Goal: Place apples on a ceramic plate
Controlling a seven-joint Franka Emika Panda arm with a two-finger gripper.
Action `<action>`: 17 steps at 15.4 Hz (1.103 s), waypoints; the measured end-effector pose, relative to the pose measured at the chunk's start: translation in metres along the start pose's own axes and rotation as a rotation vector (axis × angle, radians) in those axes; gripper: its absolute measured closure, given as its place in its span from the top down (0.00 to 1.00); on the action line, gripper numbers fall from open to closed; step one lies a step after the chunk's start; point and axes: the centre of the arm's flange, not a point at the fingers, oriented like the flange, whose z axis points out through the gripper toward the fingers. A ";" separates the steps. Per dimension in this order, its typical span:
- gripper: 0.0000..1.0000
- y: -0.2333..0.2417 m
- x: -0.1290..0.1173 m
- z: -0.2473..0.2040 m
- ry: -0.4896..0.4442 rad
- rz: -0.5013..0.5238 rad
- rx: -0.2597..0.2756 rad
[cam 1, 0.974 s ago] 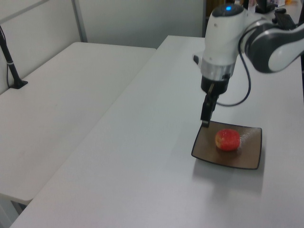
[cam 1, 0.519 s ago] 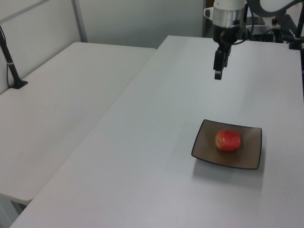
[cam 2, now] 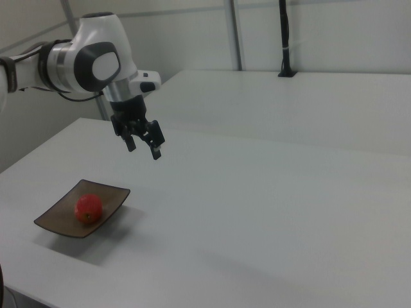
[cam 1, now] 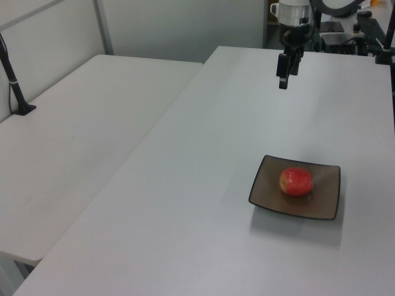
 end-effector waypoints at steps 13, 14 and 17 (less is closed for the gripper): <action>1.00 0.006 0.007 0.006 -0.001 -0.041 0.008; 1.00 0.006 0.007 0.006 -0.001 -0.044 0.008; 1.00 0.006 0.007 0.007 -0.002 -0.046 0.008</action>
